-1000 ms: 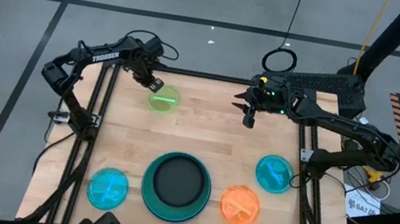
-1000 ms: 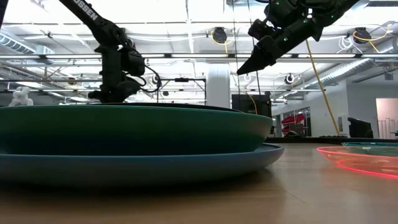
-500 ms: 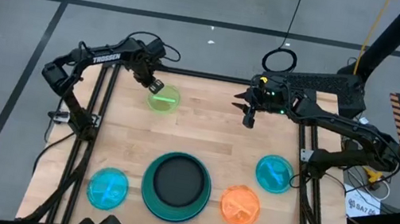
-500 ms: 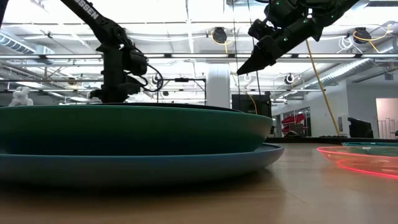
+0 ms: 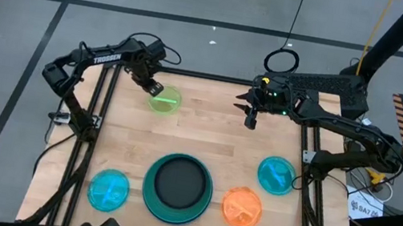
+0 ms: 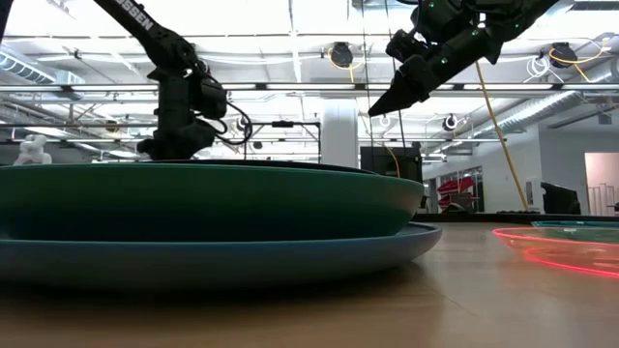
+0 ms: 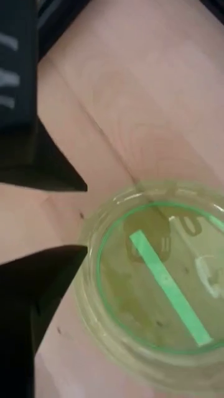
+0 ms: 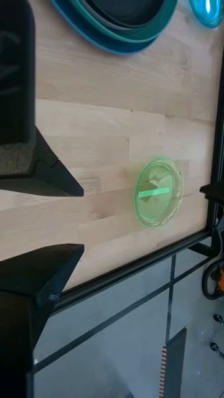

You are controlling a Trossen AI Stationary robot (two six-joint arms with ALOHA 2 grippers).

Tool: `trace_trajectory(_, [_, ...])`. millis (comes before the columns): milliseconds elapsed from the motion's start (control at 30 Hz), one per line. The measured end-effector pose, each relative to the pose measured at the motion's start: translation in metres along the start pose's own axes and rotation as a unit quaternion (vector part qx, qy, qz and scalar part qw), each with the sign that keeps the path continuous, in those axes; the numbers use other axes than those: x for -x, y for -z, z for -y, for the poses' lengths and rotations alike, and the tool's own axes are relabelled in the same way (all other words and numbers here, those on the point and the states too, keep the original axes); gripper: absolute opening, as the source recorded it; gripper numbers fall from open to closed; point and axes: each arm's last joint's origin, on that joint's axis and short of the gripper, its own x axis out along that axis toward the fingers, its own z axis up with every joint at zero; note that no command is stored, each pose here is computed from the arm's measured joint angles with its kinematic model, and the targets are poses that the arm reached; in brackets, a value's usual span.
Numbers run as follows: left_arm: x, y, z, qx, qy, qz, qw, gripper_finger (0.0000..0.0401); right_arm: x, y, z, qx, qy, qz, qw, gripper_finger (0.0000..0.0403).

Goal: Stack plastic plates
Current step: Stack the light green plate on top of the black plate

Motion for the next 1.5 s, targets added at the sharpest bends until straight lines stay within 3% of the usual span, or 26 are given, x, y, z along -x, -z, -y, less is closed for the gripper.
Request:
trace_trajectory(133, [0.000,0.000,0.000,0.008,-0.005,0.001,1.000,0.0197,0.000,0.000,0.000,0.000,0.000,0.000,1.000,0.0125])
trace_trajectory(233, [-0.002,-0.002,0.000,0.003,-0.001,0.006,1.000,0.0204,0.000,0.000,0.000,0.000,0.000,0.000,1.000,0.0125])
trace_trajectory(767, [-0.056,-0.032,-0.013,-0.002,0.003,0.000,1.000,0.0198,0.000,0.000,0.000,0.000,0.000,0.000,1.000,0.0125])
trace_trajectory(1333, [-0.067,-0.034,-0.022,-0.013,-0.018,-0.017,1.000,0.0196,0.000,0.000,0.000,0.002,0.000,0.000,1.000,0.0125])
trace_trajectory(1500, [-0.071,-0.035,-0.017,-0.032,-0.017,-0.021,0.999,0.0161,0.000,0.000,0.000,0.001,0.000,0.000,1.000,0.0125])
